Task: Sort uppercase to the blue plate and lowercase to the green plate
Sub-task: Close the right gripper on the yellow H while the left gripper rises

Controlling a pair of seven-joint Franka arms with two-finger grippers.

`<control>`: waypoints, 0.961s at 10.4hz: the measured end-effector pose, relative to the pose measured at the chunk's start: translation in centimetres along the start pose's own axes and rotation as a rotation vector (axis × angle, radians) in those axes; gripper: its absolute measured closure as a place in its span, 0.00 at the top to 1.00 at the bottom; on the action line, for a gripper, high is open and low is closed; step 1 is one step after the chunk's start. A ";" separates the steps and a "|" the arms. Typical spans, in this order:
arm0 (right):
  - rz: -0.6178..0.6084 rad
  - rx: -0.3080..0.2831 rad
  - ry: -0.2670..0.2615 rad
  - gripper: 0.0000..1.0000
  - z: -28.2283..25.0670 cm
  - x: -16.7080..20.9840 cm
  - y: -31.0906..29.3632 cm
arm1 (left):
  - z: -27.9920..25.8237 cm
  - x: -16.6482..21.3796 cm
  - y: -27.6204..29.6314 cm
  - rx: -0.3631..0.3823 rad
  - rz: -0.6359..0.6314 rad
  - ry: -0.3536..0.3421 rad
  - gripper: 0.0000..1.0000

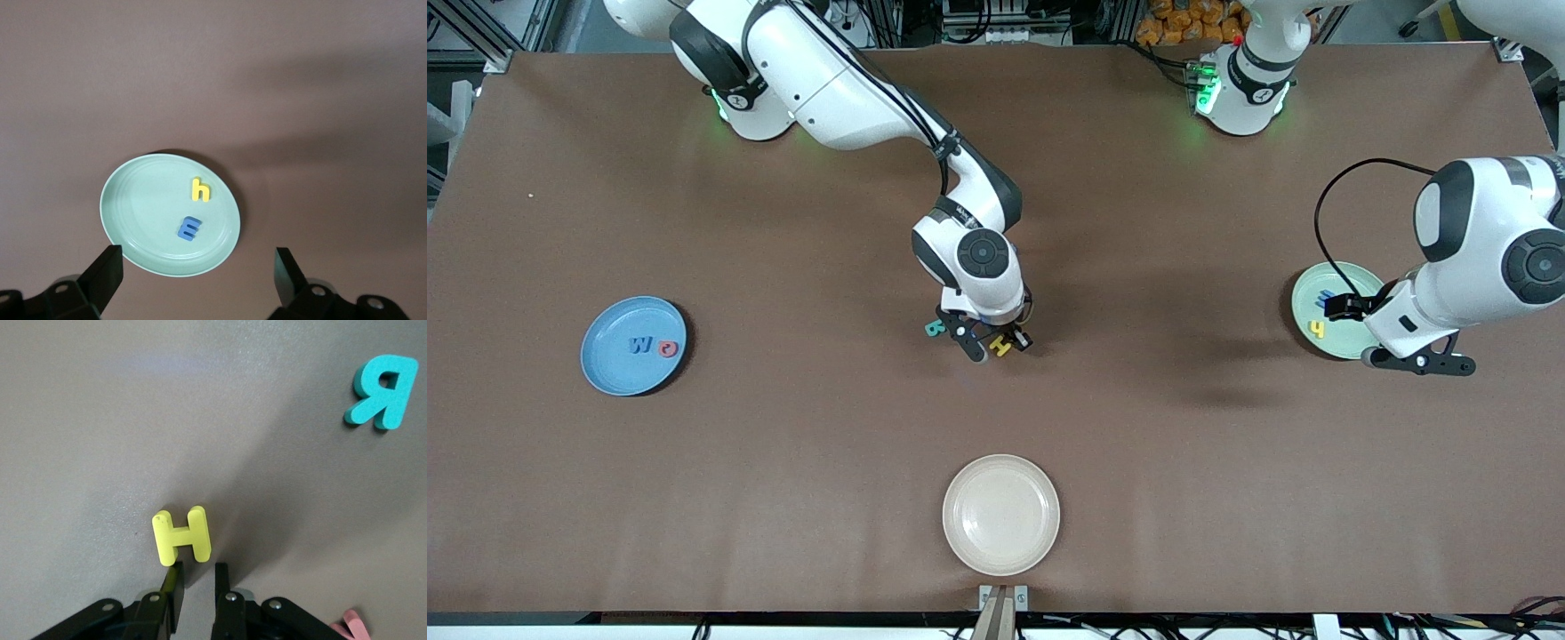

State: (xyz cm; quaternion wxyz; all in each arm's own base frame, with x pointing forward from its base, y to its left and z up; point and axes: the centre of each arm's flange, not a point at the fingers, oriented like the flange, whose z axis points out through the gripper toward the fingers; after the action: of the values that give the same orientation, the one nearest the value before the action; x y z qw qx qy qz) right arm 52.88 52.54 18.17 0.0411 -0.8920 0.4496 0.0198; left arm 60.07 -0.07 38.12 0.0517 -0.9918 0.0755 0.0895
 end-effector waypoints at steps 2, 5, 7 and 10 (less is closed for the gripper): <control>-0.005 0.002 0.006 0.24 0.0 0.1 0.0 | -2.5 0.4 0.9 -0.006 0.009 0.024 1.00; -0.009 -0.002 0.021 0.24 -0.2 0.8 -0.2 | -4.4 0.2 1.4 -0.001 0.014 0.049 1.00; -0.011 -0.007 0.025 0.23 -0.7 1.0 -0.5 | -5.4 0.3 2.3 -0.002 0.027 0.066 1.00; -0.050 -0.017 0.026 0.18 -0.8 0.9 -0.5 | -9.4 -0.8 3.5 -0.038 0.028 0.106 1.00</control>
State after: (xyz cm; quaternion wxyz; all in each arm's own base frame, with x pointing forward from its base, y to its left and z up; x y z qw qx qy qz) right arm 53.81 52.01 18.89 0.0282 -0.9034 0.4276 0.0110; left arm 60.32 -4.53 47.11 0.0273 -0.9948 0.0902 0.0390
